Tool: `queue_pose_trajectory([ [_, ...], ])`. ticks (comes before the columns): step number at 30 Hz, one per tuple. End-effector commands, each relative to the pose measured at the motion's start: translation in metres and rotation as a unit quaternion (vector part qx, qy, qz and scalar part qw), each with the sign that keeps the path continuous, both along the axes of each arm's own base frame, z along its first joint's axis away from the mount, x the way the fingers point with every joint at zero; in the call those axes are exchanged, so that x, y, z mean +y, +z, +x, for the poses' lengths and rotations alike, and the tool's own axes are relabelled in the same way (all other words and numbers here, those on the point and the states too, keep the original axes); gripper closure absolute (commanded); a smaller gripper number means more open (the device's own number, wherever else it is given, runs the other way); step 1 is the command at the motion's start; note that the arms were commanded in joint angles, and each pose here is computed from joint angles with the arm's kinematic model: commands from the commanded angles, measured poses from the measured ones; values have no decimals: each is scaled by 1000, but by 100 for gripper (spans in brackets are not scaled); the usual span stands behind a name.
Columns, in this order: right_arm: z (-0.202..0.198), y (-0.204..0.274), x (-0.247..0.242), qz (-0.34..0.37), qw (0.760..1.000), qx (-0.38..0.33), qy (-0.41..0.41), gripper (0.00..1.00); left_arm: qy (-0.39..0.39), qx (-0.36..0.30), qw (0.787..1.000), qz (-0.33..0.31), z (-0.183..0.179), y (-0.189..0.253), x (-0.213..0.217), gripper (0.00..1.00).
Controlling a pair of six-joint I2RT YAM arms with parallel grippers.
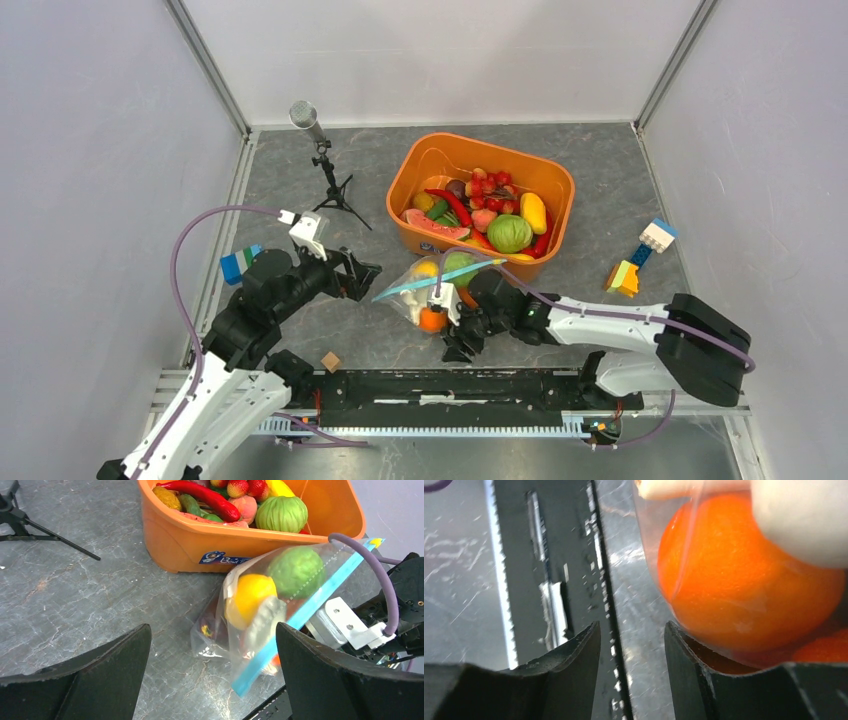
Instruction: Place the food in the zip-top bag and seal the zipper
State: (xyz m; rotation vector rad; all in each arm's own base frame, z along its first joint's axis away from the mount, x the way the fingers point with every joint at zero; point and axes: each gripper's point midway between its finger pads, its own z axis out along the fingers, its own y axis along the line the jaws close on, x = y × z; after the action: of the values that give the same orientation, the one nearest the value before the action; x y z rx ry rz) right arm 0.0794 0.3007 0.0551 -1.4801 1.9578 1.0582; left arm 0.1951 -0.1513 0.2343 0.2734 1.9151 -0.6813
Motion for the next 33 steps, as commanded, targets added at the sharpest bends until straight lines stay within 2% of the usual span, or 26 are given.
queue_pose_trajectory([
  [1, 60, 35, 35, 37, 991, -99, -79, 45, 31, -6, 999, -7, 3, 4, 9, 0],
  [6, 100, 48, 56, 33, 980, -146, -133, 44, 57, -12, 998, -9, 3, 5, 19, 0],
  [10, 103, 53, 69, 32, 982, -140, -123, 40, 78, -21, 997, -10, 2, 9, 28, 0],
  [13, 72, 69, 76, 72, 991, -102, -55, 36, 92, -19, 996, -6, 1, 9, 34, 0],
  [16, 34, 106, 71, 148, 985, -81, 21, 29, 104, -15, 994, -4, 2, 6, 38, 0],
  [19, 12, 145, 53, 212, 971, -101, 52, 19, 111, -6, 994, -2, 7, 3, 37, 0],
  [21, 12, 167, 40, 234, 961, -143, 46, 16, 126, 1, 992, 4, 12, 2, 39, 0],
  [24, 38, 196, 20, 240, 946, -215, -38, 11, 162, 4, 987, 20, 22, 4, 49, 0],
  [27, 89, 212, -11, 198, 919, -285, -186, 7, 188, 1, 982, 33, 31, 9, 56, 0],
  [29, 128, 224, -45, 159, 878, -323, -315, 5, 198, -2, 979, 41, 36, 10, 58, 0],
  [33, 165, 240, -109, 104, 793, -364, -477, 2, 211, 1, 976, 59, 45, 10, 61, 0],
])
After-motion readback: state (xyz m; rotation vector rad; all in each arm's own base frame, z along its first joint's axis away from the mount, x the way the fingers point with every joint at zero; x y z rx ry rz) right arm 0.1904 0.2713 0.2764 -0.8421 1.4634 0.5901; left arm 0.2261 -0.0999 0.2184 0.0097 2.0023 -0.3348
